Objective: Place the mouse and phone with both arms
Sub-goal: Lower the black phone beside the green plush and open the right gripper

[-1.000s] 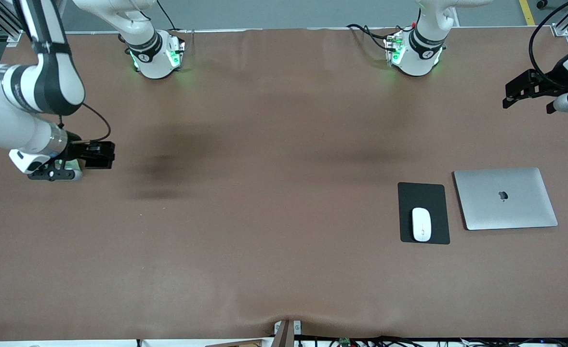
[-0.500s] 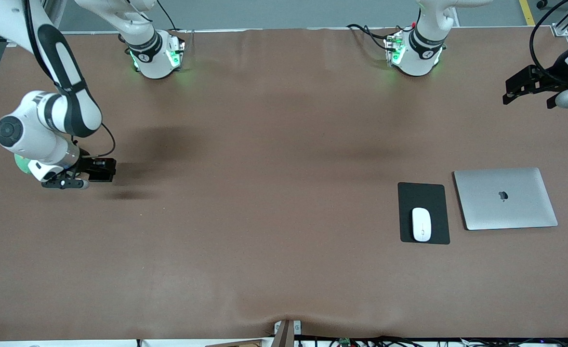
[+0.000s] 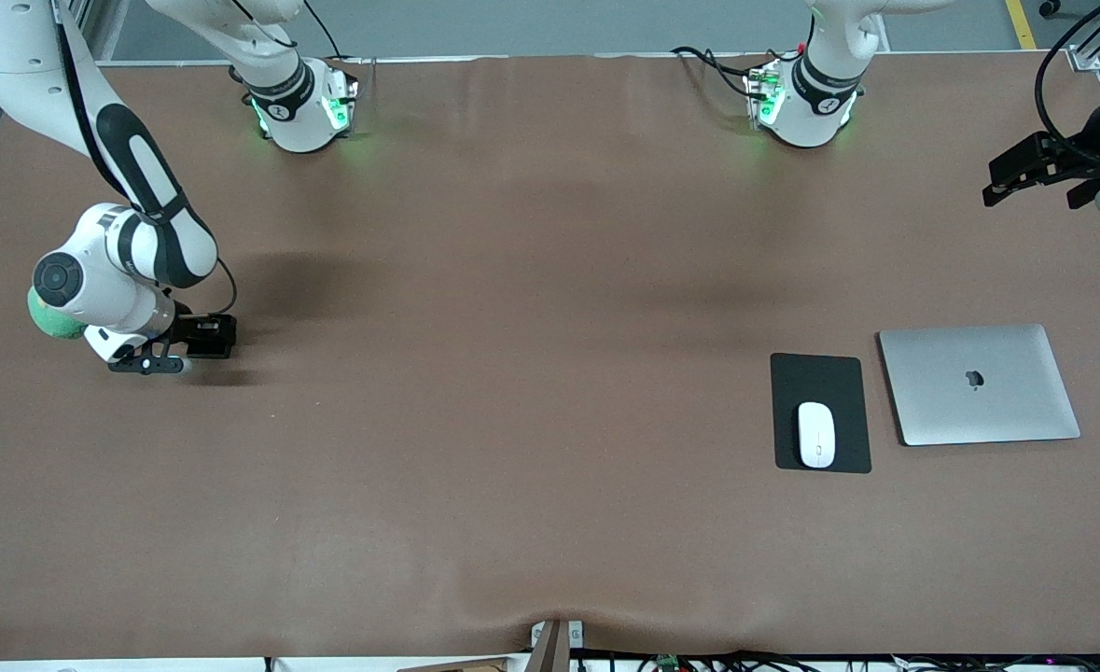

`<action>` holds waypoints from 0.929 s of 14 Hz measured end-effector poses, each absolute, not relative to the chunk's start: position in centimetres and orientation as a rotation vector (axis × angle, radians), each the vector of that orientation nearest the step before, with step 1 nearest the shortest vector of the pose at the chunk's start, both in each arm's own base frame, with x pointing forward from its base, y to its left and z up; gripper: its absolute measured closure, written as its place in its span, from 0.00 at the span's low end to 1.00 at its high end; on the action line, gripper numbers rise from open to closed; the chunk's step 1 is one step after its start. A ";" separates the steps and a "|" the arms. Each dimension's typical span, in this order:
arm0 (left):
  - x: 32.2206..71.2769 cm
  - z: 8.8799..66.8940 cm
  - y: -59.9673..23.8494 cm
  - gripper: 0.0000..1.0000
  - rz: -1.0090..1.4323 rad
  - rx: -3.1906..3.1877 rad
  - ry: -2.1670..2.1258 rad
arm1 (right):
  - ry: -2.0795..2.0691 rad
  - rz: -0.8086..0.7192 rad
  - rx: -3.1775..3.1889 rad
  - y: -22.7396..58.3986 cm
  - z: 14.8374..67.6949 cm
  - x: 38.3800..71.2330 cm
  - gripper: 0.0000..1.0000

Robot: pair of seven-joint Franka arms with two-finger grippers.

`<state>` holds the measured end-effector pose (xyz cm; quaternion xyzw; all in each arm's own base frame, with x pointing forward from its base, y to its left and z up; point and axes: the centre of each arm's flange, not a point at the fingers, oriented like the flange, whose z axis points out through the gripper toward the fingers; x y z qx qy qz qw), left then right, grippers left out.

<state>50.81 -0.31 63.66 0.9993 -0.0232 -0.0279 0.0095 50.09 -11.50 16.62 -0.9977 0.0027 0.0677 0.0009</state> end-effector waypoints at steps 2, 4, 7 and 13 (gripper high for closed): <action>51.3 63.7 -0.4 0.00 -0.083 3.121 -0.075 | -0.021 0.213 -3.129 -11.4 17.5 51.0 0.00; 52.0 63.8 -0.6 0.00 -0.077 3.122 -0.079 | -0.044 0.257 -3.107 -11.4 21.7 53.7 0.00; 52.5 63.8 -0.7 0.00 -0.073 3.123 -0.082 | -0.104 0.340 -3.064 -11.3 34.9 58.6 0.00; 52.5 63.9 -0.9 0.00 -0.077 3.122 -0.087 | -0.264 0.314 -3.056 -6.6 53.0 61.2 0.00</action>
